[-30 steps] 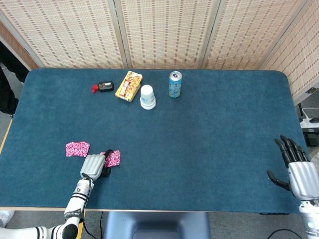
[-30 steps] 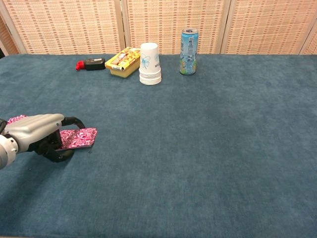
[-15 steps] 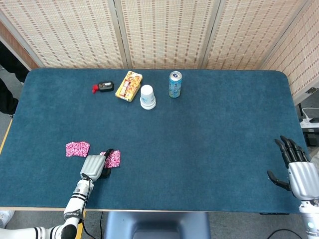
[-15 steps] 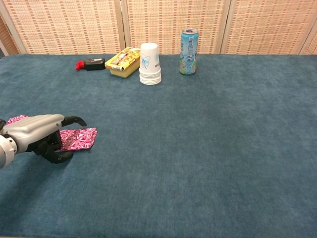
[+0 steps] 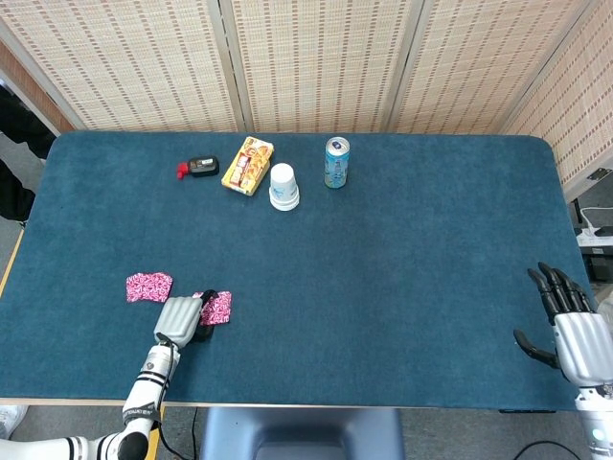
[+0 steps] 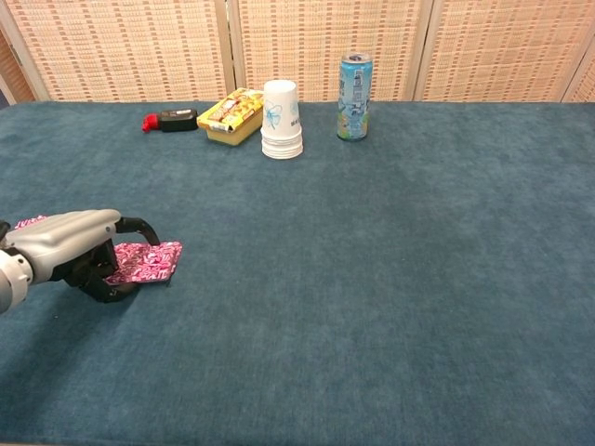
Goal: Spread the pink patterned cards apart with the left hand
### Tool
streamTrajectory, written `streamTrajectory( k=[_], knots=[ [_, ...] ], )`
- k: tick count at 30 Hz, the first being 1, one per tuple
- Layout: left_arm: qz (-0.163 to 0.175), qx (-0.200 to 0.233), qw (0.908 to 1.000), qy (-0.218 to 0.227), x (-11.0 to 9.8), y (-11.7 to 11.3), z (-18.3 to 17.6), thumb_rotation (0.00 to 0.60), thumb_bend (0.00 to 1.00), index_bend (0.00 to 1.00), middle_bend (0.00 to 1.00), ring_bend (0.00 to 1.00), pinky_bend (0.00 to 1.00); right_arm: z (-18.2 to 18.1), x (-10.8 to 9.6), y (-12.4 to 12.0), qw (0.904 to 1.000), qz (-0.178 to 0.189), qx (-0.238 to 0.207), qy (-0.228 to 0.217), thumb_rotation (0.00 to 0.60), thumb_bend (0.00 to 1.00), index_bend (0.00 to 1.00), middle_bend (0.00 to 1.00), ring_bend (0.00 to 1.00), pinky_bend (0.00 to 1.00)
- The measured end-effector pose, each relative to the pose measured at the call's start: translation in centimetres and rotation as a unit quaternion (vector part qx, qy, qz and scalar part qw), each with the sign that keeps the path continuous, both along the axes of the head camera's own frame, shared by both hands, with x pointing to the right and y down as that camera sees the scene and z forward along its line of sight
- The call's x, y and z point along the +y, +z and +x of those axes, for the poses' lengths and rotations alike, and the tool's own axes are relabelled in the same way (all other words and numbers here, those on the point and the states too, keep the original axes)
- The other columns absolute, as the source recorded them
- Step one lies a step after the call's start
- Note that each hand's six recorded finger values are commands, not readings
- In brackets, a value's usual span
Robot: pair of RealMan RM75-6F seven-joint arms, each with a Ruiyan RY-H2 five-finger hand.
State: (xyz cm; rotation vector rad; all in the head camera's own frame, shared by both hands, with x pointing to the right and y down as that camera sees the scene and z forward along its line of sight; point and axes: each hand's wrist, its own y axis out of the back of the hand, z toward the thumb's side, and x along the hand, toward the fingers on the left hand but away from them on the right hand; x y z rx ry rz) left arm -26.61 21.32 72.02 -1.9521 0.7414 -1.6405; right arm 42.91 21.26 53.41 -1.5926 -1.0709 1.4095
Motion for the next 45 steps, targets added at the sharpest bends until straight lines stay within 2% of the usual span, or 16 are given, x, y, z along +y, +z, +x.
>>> streamTrajectory(
  k=[11, 20, 32, 37, 45],
  knots=[
    [0.019, 0.0, 0.9998, 0.001, -0.2, -0.5, -0.2, 0.6, 0.41, 0.5, 1.0, 1.0, 1.0, 0.0, 0.1, 0.0, 1.0, -0.003, 0.001, -0.001, 0.6, 0.2, 0.0, 0.0, 0.0, 0.14],
    [0.031, -0.018, 0.9992, 0.014, -0.3, -1.3, -1.3, 0.6, 0.41, 0.5, 1.0, 1.0, 1.0, 0.1, 0.2, 0.0, 1.0, -0.003, 0.0, -0.001, 0.6, 0.2, 0.0, 0.0, 0.0, 0.14],
    [0.059, -0.055, 0.9966, 0.015, -0.2, -4.0, -7.1, 0.6, 0.41, 0.5, 1.0, 1.0, 1.0, 0.1, 0.3, -0.1, 1.0, -0.002, -0.003, -0.001, 0.6, 0.2, 0.0, 0.0, 0.0, 0.14],
    [0.056, -0.052, 0.997, 0.013, 0.6, -4.5, -8.5, 0.6, 0.41, 0.5, 1.0, 1.0, 1.0, 0.1, 0.2, 0.0, 1.0, -0.002, -0.001, 0.0, 0.6, 0.2, 0.0, 0.0, 0.0, 0.14],
    [0.039, -0.044, 0.9983, 0.001, 2.1, -4.1, -10.9, 0.6, 0.41, 0.5, 1.0, 1.0, 1.0, 0.2, 0.2, -0.2, 1.0, 0.001, -0.004, 0.001, 0.6, 0.2, 0.0, 0.0, 0.0, 0.14]
  ],
)
